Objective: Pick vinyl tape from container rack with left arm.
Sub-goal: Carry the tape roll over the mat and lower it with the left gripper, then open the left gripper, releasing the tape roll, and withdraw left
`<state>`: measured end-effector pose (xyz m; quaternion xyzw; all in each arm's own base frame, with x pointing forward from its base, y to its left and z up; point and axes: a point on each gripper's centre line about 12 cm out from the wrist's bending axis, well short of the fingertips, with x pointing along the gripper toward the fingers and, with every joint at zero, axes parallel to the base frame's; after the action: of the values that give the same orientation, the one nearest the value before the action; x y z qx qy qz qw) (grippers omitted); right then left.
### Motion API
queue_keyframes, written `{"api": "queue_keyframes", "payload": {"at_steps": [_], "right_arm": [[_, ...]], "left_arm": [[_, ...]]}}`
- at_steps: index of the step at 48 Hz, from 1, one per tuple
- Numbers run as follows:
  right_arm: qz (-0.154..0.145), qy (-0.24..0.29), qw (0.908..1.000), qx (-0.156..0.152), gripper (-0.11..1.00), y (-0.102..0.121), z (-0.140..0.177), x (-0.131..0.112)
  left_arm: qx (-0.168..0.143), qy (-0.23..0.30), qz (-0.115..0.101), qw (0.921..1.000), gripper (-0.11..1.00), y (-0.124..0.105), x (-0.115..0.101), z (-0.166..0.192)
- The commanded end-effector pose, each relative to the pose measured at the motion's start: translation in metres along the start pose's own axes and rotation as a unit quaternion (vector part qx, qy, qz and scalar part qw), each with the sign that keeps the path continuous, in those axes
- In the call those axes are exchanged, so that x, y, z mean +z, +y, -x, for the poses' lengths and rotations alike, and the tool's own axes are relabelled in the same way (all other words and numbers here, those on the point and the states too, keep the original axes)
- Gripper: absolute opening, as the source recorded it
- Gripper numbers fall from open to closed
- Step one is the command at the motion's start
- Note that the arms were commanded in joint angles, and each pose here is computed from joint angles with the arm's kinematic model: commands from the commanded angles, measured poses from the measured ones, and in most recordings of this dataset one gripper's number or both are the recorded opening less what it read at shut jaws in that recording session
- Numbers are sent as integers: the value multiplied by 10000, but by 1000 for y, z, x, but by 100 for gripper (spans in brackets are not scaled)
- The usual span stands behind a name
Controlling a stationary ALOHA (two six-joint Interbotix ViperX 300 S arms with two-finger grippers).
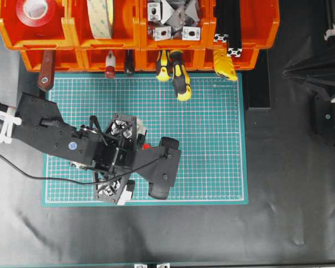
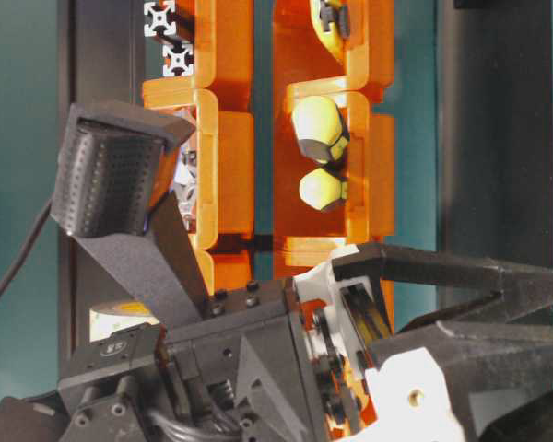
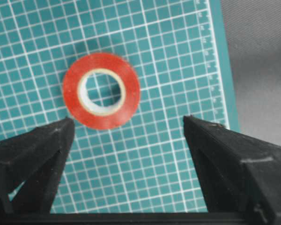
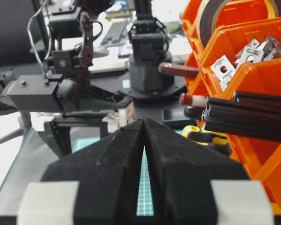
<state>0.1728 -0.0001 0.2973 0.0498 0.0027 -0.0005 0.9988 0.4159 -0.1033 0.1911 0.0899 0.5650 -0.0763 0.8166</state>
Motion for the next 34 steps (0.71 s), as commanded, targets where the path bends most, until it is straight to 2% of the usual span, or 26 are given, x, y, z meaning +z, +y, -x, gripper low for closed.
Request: {"api": "queue_keyframes", "payload": {"at_steps": [1,12,18,26,34], "right_arm": [[-8,-129,9999,21,0,2,-1,12],[-8,-129,9999,21,0,2,-1,12],[-15,-129,9999,21,0,1,-1,12],[-16,-137,9999,21,0,2,-1,13],[-8,-129,9999,21,0,2,-1,12]], "left_arm": [[15,-229,28,9997,90,3,8,16],[14,-260,38,9997,90,3,8,19],[4,-382,163,9991,90,4,10,26],[-22,-831,238,9963,90,6,9,56],[-58,-1152,306,9929,90,5,-7,91]]}}
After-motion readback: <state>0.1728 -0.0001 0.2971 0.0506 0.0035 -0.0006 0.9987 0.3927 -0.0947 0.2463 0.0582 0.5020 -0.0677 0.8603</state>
